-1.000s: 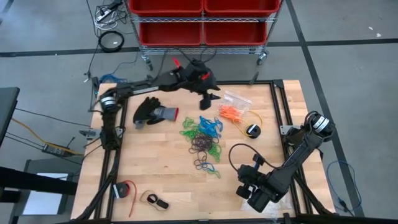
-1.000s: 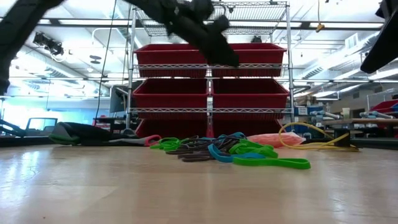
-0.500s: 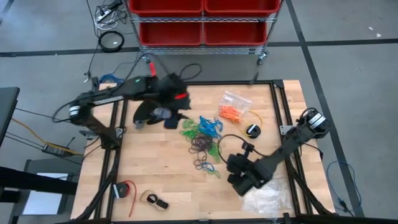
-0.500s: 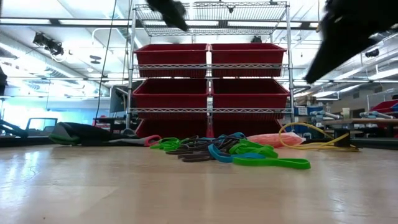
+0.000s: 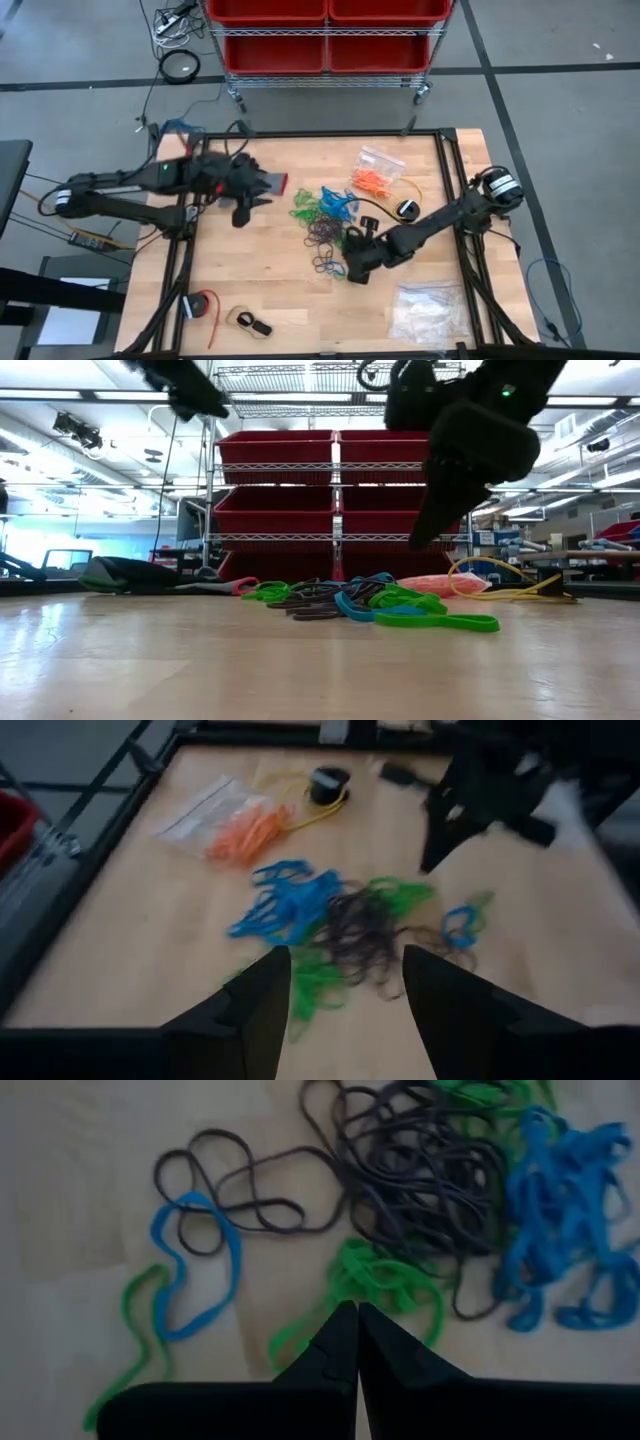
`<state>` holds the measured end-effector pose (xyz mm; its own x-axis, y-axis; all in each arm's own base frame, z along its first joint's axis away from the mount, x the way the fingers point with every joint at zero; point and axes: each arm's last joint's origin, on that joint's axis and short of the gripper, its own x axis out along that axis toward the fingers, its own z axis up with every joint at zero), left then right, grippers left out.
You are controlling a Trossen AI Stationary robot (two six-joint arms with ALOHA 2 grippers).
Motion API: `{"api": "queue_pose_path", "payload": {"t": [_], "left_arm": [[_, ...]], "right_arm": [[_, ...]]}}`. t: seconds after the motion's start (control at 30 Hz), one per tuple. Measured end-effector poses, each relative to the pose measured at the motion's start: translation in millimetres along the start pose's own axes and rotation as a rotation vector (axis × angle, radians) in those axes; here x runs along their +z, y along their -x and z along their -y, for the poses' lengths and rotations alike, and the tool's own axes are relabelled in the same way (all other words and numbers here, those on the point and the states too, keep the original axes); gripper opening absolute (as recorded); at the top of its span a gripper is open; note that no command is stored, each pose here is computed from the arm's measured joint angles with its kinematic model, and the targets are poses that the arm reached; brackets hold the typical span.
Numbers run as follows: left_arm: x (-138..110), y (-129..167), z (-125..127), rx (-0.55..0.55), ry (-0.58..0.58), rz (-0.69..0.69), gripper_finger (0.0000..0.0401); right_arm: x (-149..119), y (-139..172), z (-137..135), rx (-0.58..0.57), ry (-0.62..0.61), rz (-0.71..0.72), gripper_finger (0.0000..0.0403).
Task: Sort rubber bands
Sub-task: Open the transparent zip bag
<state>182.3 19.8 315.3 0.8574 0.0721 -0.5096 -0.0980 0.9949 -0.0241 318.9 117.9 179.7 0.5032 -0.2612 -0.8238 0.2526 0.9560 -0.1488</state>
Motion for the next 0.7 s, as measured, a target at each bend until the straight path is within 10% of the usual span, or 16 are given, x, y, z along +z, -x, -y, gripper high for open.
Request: {"api": "queue_pose_path", "payload": {"t": [0.33,0.7], "left_arm": [[-81,-36,22,-0.133,0.165,0.205,0.0202],[-104,-46,35,-0.083,0.188,0.319,0.0202]], "right_arm": [[2,-2,8,0.171,0.017,-0.113,0.0001],[-3,35,-1,0.251,0.012,-0.094,0.0001]]}}
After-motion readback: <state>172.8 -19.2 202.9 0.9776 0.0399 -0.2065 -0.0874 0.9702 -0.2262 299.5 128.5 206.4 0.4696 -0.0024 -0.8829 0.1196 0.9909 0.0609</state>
